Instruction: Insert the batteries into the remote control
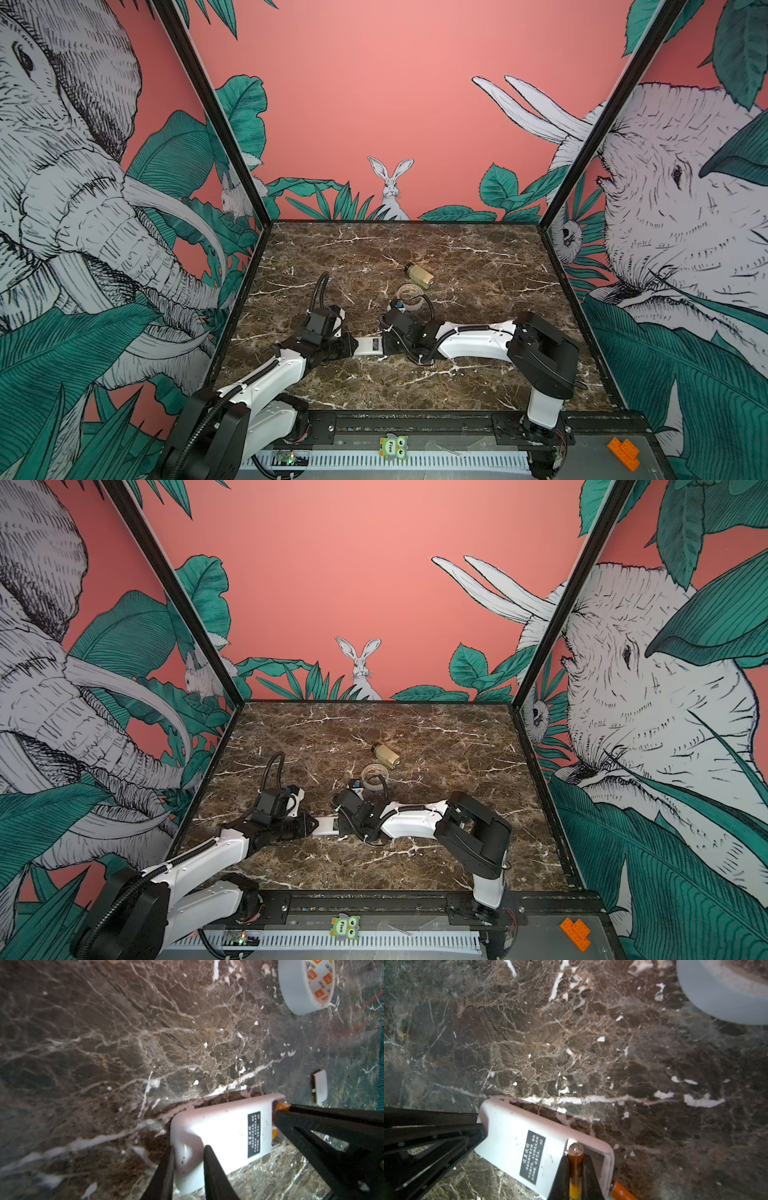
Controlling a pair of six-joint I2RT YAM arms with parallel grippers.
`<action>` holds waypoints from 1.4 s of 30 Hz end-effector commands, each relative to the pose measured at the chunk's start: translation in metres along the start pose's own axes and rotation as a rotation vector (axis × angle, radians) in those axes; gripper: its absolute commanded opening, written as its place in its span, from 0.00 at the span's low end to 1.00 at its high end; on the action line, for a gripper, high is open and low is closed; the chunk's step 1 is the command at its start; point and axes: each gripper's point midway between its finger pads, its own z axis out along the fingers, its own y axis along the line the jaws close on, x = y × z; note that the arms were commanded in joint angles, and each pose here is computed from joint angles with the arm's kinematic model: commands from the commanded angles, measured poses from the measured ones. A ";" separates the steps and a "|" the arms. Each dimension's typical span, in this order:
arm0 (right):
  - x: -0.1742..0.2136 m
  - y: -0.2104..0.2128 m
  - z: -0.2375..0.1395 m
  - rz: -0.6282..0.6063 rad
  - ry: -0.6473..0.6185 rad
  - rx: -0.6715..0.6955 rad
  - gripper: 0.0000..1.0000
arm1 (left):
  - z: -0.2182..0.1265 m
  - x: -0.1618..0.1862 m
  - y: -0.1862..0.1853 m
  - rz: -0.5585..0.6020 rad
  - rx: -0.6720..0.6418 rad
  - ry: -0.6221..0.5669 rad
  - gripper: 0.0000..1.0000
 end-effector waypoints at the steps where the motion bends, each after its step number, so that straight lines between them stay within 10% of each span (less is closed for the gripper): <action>1: 0.002 0.005 0.004 0.063 -0.014 -0.024 0.08 | 0.003 0.037 0.020 -0.037 -0.064 0.120 0.26; 33: -0.021 0.010 -0.029 0.074 -0.133 -0.080 0.48 | 0.000 0.035 0.023 -0.037 -0.083 0.099 0.26; 42: -0.035 -0.012 -0.081 -0.233 -0.155 0.052 0.61 | -0.005 0.024 0.021 -0.020 -0.092 0.057 0.26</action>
